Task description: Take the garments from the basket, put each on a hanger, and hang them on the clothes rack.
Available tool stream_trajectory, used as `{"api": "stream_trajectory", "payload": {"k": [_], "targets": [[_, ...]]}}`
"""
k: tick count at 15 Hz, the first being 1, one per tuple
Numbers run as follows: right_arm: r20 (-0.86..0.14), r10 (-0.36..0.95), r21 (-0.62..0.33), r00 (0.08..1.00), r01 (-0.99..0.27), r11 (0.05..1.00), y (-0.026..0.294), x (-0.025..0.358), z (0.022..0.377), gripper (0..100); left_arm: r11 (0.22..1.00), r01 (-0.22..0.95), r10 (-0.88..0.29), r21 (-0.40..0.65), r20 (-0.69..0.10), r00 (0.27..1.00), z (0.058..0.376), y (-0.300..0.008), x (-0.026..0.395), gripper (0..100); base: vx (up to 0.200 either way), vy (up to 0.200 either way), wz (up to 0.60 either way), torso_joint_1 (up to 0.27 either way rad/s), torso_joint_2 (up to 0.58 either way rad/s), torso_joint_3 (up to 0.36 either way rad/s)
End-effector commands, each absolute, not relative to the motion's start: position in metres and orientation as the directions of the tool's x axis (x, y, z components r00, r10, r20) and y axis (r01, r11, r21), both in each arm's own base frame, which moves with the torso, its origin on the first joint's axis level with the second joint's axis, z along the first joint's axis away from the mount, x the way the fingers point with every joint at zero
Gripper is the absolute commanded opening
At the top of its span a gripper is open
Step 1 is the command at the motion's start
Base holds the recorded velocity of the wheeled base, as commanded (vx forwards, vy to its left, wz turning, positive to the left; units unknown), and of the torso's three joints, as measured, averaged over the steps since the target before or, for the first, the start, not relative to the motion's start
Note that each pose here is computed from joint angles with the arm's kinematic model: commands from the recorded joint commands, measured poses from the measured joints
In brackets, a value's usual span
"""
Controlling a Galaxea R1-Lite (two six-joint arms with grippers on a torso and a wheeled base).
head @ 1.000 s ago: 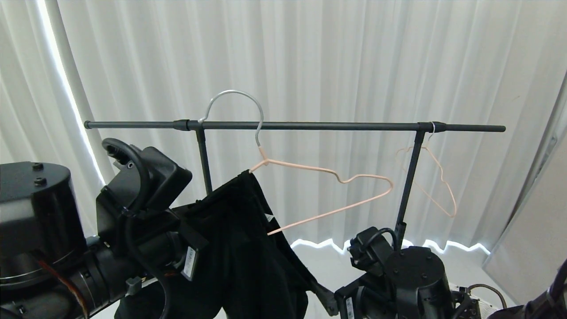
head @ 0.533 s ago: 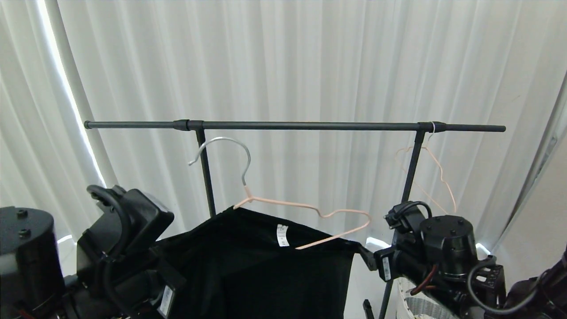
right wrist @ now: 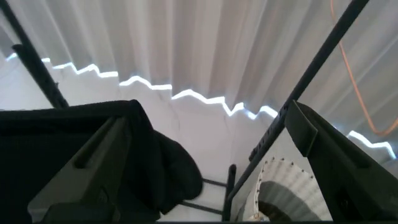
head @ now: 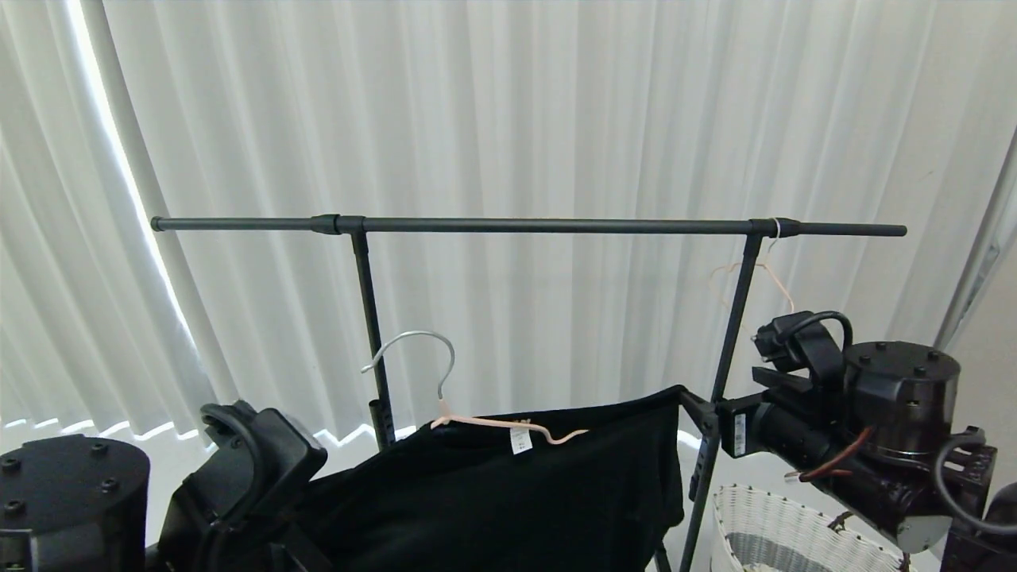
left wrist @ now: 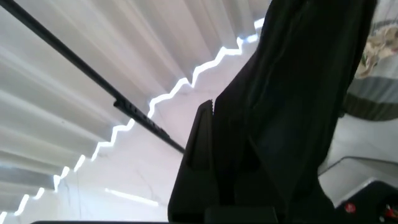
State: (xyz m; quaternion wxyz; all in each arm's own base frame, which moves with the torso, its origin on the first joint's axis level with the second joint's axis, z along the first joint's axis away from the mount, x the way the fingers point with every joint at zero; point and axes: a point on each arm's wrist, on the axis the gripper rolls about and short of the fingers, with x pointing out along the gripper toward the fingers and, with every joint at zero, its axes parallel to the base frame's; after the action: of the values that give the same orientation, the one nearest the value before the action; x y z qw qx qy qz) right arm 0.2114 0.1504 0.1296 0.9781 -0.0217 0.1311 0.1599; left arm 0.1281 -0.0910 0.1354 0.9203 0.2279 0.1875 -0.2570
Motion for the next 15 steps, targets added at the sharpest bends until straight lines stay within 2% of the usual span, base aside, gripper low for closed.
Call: {"api": "stream_trajectory", "payload": {"k": [1,2,5,8,10,11,13,15], "targets": [[-0.213,0.407,-0.001,0.889,-0.416,0.909,0.142,0.196,0.151,100,0.765,0.556,-0.358,0.324,-0.504,0.786,0.128,-0.094,0.136,0,0.000,0.000,0.00,0.000,0.00,0.000],[-0.218,0.484,-0.023,0.848,-0.500,0.866,0.140,0.192,0.155,100,0.757,0.573,-0.387,0.314,-0.491,0.781,0.132,-0.097,0.136,0,0.000,0.000,0.00,0.000,0.00,0.000],[-0.240,0.582,-0.142,0.777,-0.621,0.771,0.134,0.201,0.159,100,0.738,0.614,-0.447,0.279,-0.479,0.756,0.135,-0.098,0.134,0,0.000,0.000,0.00,0.000,0.00,0.000],[-0.261,0.652,-0.147,0.712,-0.697,0.702,0.136,0.201,0.173,100,0.740,0.613,-0.445,0.277,-0.483,0.755,0.134,-0.097,0.134,0,0.000,0.000,0.00,0.000,0.00,0.000],[-0.278,0.678,-0.187,0.680,-0.731,0.656,0.138,0.199,0.174,100,0.735,0.620,-0.452,0.274,-0.483,0.750,0.134,-0.098,0.133,0,0.000,0.000,0.00,0.000,0.00,0.000],[-0.307,0.729,-0.223,0.612,-0.791,0.570,0.144,0.189,0.173,100,0.722,0.635,-0.470,0.272,-0.480,0.740,0.135,-0.101,0.131,0,0.000,0.000,0.00,0.000,0.00,0.000],[-0.379,0.799,-0.210,0.467,-0.884,0.417,0.160,0.166,0.172,100,0.706,0.664,-0.517,0.246,-0.461,0.721,0.138,-0.106,0.123,0,0.000,0.000,0.00,0.000,0.00,0.000],[-0.410,0.828,-0.197,0.383,-0.923,0.329,0.176,0.154,0.174,100,0.685,0.685,-0.550,0.247,-0.441,0.709,0.141,-0.107,0.116,0,0.000,0.000,0.00,0.000,0.00,0.000]]}}
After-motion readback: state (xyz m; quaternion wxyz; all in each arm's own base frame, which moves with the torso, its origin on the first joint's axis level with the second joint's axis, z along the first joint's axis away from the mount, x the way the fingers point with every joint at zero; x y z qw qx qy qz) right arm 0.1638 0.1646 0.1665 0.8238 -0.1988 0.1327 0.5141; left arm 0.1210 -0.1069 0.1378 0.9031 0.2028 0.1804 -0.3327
